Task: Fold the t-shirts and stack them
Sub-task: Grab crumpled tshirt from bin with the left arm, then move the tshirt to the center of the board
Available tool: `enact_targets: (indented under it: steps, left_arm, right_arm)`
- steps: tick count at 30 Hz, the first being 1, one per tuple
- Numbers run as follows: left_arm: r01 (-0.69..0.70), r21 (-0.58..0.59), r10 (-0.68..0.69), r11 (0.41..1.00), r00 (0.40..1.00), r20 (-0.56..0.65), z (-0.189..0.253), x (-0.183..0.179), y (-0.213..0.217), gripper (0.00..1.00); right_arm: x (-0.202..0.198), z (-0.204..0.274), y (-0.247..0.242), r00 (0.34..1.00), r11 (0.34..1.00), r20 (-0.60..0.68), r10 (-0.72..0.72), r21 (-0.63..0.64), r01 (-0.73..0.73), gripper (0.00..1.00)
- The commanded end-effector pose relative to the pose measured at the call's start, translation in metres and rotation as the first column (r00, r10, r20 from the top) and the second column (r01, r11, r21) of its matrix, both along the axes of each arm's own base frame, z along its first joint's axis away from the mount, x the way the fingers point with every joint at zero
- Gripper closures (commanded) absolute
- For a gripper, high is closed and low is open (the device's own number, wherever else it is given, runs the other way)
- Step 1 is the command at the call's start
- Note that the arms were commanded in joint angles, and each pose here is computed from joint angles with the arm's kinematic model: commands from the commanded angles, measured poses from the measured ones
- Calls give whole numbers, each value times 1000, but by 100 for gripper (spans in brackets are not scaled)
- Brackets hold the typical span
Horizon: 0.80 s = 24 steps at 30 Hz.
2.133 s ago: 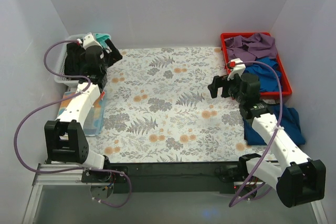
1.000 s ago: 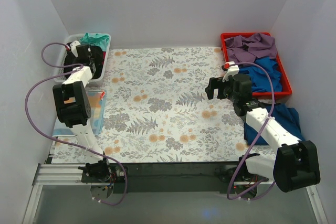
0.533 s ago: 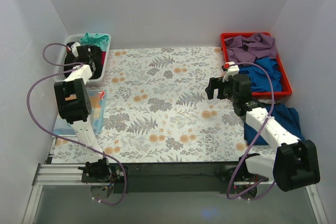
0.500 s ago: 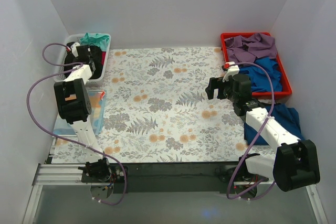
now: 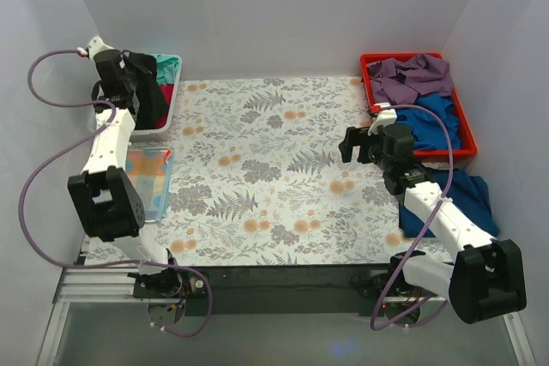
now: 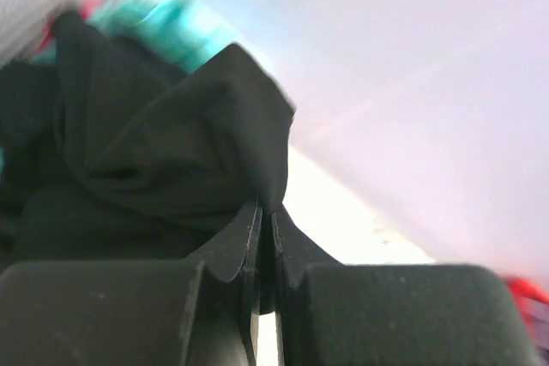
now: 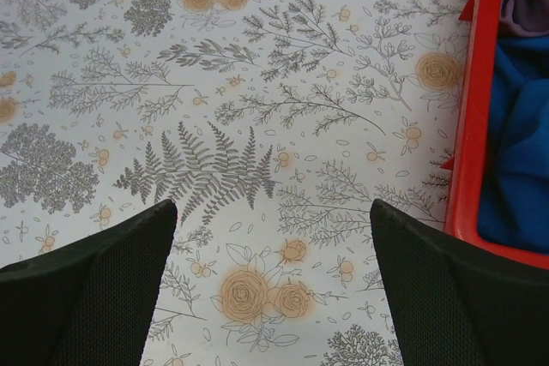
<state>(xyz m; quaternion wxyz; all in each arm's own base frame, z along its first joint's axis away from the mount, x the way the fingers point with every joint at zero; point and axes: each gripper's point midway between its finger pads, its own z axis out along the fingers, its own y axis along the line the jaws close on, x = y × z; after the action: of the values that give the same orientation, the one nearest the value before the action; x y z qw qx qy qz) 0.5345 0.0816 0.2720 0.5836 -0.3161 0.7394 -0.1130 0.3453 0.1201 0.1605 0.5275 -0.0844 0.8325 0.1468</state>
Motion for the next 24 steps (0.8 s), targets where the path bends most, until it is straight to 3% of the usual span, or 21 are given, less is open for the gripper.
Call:
enact_targets:
  steps: [1, 5, 10, 12, 13, 16, 18, 24]
  left_arm:
    - [178, 50, -184, 983, 929, 322, 130, -40, -48, 100]
    - [346, 127, -366, 930, 822, 436, 185, -76, -103, 100]
    - [587, 250, -626, 770, 619, 474, 213, -131, -201, 100]
    - [651, 229, -669, 724, 581, 463, 203, -144, -223, 100]
    - [702, 245, -715, 669, 518, 469, 204, -159, -242, 100]
    - [764, 198, -750, 614, 486, 448, 171, -171, -265, 100]
    - [775, 158, -753, 612, 510, 416, 136, -170, -272, 100]
    - [593, -68, -569, 802, 795, 211, 10, -131, -245, 100]
  right_arm:
    - [0, 27, 0, 996, 1000, 84, -13, 29, 11, 1]
    - [-6, 35, 1, 995, 999, 103, -10, 53, 4, 2]
    - [-7, 46, -9, 989, 996, 131, -72, 62, 65, 2]
    - [-6, 48, -18, 983, 990, 131, -130, 74, 121, 1]
    - [-7, 51, -19, 980, 989, 141, -137, 82, 126, 2]
    - [-9, 54, -15, 982, 991, 148, -115, 88, 103, 2]
    - [-12, 55, -6, 988, 994, 139, -64, 101, 50, 2]
    - [-19, 16, 16, 999, 992, -13, 49, 121, -47, 2]
